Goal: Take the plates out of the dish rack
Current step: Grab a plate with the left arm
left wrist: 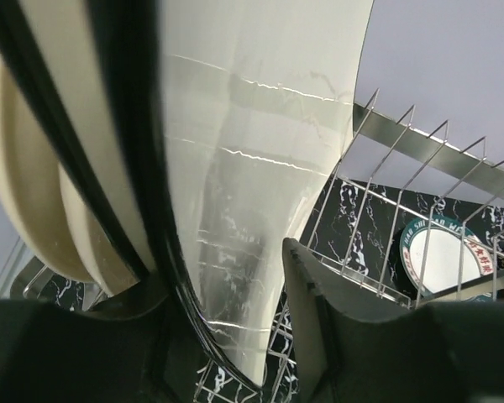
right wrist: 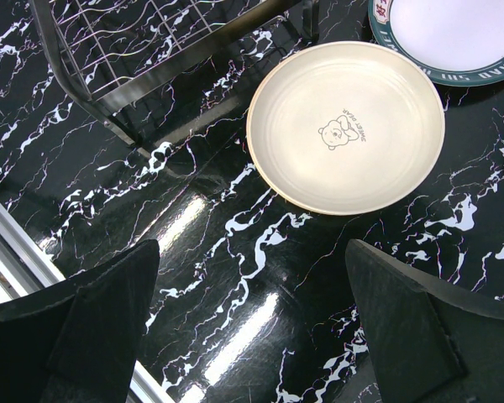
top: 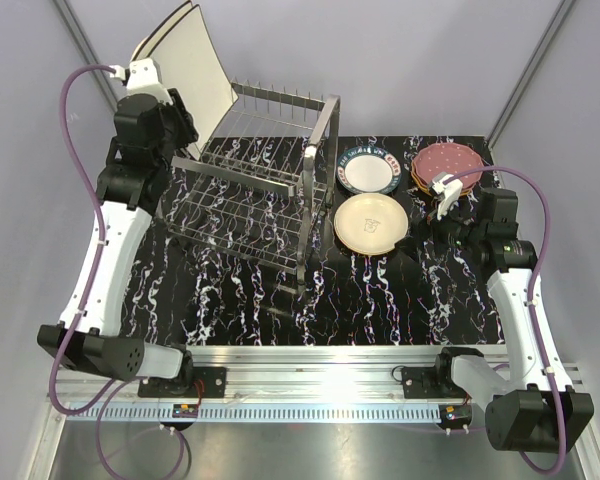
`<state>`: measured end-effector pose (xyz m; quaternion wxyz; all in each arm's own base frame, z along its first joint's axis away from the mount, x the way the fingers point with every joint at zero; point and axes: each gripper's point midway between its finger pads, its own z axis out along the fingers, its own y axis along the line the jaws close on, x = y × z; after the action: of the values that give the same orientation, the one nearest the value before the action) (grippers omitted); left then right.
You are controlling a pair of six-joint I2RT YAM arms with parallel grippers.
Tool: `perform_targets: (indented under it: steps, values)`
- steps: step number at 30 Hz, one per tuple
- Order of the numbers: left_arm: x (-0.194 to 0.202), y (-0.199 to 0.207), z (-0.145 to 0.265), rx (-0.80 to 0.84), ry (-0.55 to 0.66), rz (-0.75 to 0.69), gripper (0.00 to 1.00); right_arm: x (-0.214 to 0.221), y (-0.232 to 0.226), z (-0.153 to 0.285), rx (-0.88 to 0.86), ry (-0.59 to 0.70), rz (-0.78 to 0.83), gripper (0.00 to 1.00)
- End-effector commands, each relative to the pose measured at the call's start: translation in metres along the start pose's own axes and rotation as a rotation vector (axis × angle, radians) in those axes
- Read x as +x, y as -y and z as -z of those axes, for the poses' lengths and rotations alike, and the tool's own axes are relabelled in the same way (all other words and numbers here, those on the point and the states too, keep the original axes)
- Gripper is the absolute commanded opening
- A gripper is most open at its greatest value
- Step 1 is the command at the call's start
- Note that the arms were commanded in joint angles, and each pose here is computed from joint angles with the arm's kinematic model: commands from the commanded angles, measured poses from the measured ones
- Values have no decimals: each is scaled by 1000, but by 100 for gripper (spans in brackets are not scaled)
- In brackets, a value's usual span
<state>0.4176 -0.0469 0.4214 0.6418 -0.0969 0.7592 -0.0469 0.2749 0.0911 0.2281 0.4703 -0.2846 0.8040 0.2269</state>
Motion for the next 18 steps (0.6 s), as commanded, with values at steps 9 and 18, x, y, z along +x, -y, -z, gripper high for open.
perform_targets:
  steps: [9,18]
  values:
    - [-40,-7,5,19,222,-59,27,-13,-1,5,1,42,45,100]
    - [-54,-3,10,53,267,-62,8,-12,-1,5,1,40,44,100]
